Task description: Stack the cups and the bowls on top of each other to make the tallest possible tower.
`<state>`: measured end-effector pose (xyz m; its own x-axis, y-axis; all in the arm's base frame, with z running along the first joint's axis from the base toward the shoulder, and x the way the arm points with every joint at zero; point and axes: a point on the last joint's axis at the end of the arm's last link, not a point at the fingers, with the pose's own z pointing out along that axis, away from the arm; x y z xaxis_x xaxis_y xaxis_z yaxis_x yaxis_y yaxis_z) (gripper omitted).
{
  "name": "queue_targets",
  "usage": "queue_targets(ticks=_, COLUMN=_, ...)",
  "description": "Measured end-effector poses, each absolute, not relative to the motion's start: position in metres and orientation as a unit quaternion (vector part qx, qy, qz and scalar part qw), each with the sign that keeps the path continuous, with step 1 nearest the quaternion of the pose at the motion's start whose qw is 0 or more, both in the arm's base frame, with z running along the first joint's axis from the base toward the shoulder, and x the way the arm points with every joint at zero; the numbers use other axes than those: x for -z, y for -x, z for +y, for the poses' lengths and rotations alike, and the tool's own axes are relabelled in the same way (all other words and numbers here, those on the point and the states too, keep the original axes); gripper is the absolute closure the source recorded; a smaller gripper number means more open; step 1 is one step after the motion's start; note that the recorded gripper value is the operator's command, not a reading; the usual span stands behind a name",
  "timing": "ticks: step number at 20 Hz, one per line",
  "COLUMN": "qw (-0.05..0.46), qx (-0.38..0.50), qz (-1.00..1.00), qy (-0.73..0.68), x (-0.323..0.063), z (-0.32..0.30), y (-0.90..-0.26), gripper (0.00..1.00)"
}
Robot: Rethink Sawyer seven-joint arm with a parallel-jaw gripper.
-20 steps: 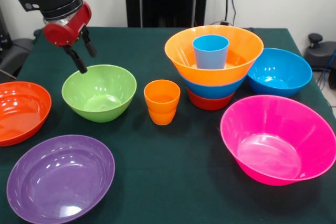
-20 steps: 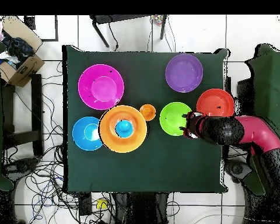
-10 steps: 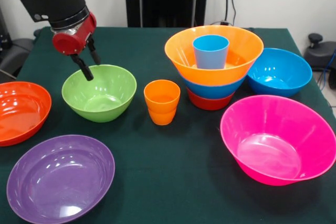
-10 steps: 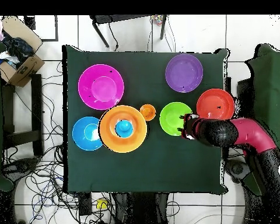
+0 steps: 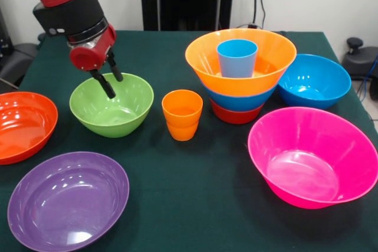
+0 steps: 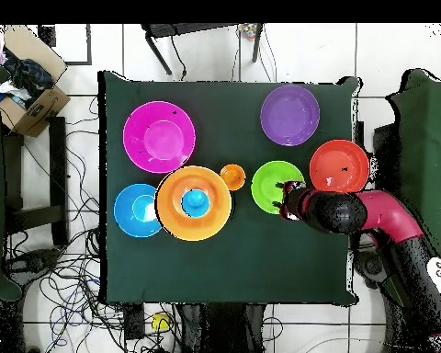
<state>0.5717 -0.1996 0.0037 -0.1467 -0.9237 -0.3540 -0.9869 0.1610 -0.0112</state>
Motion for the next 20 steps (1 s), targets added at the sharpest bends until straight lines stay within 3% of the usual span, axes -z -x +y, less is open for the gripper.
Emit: queue_targets(ticks=20, qw=0.133, qx=-0.097, qz=0.738, qy=0.655, x=-0.012, z=-0.206, y=-0.571, gripper=0.00)
